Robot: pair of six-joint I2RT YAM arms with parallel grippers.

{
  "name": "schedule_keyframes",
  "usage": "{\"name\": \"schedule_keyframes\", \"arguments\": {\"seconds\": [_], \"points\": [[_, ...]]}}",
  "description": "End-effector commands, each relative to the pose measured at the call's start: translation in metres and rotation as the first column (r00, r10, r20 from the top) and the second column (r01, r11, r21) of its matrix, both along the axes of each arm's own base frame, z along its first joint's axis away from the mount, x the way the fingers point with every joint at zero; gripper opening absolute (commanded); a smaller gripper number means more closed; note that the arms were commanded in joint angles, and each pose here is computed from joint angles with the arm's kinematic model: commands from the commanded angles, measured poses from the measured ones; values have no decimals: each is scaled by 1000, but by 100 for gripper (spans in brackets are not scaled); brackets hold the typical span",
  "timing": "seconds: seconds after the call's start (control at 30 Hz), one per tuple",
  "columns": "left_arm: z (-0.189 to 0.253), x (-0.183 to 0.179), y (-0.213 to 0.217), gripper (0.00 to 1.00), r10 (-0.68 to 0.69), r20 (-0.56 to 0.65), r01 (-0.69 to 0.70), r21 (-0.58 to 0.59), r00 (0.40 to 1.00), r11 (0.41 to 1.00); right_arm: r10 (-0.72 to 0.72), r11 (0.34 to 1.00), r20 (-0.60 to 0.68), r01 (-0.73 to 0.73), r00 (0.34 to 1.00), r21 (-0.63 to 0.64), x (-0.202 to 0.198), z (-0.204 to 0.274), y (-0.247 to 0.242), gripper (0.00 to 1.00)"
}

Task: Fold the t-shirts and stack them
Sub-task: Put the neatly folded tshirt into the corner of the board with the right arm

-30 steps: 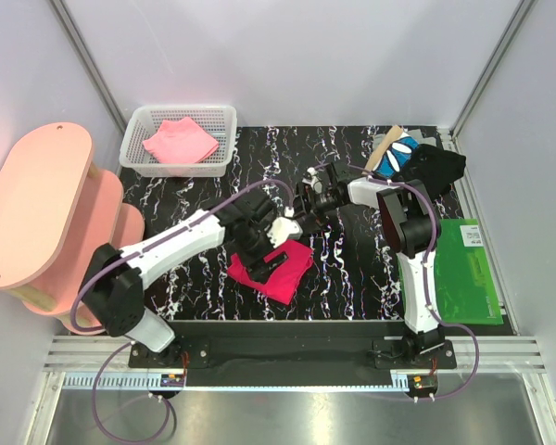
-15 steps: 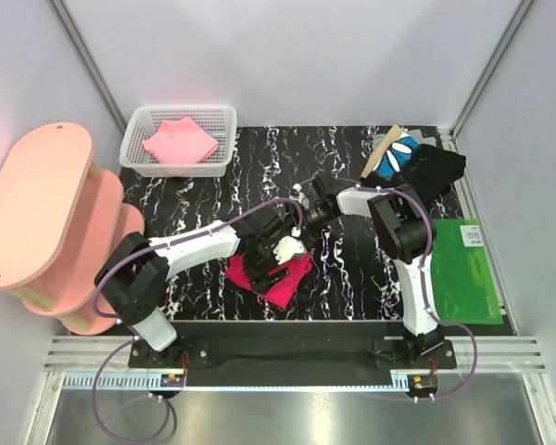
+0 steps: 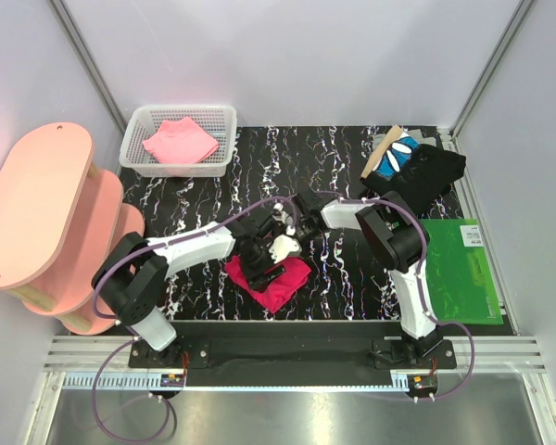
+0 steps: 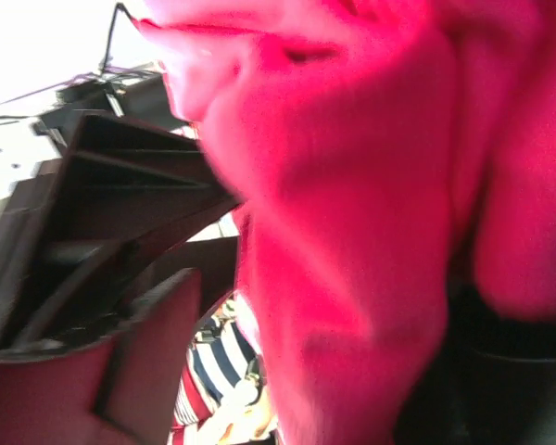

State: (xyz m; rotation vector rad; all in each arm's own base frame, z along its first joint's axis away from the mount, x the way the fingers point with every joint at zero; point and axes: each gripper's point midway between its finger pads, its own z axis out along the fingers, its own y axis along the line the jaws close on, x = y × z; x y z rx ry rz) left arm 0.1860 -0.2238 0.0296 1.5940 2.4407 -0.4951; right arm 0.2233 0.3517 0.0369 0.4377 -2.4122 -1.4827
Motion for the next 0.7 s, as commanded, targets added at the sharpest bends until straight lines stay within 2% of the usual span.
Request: {"name": "schedule_keyframes", "arguments": {"seconds": [0.0, 0.07, 0.17, 0.27, 0.3, 0.4, 0.5, 0.67], "points": [[6, 10, -4, 64, -6, 55, 8, -41, 998, 999, 33, 977, -21, -37, 999, -212, -34, -56, -12, 72], [9, 11, -4, 64, -6, 59, 9, -40, 998, 999, 33, 978, -28, -38, 999, -204, -35, -56, -8, 62], [12, 11, -3, 64, -9, 67, 11, -38, 998, 999, 32, 980, -32, -38, 999, -195, -35, -54, -6, 52], [18, 13, -1, 64, -12, 85, 14, -33, 996, 999, 23, 979, -19, -26, 1000, -203, -32, -54, -6, 31], [19, 13, 2, 64, -9, 84, 11, -25, 996, 1000, 22, 977, -13, -24, 1000, -210, -31, -55, -6, 18], [36, 21, 11, 65, 13, 108, -10, -25, 994, 1000, 10, 978, 0, -10, 1000, -208, -25, -52, -4, 1], [69, 41, 28, 66, 79, 161, -71, -54, 984, 996, -19, 984, 40, 26, 999, -177, -9, -36, 1, 0], [154, 83, 73, 70, 241, 313, -195, -172, 919, 966, -195, 978, 169, 206, 966, -45, 66, 32, -8, 0]]}}
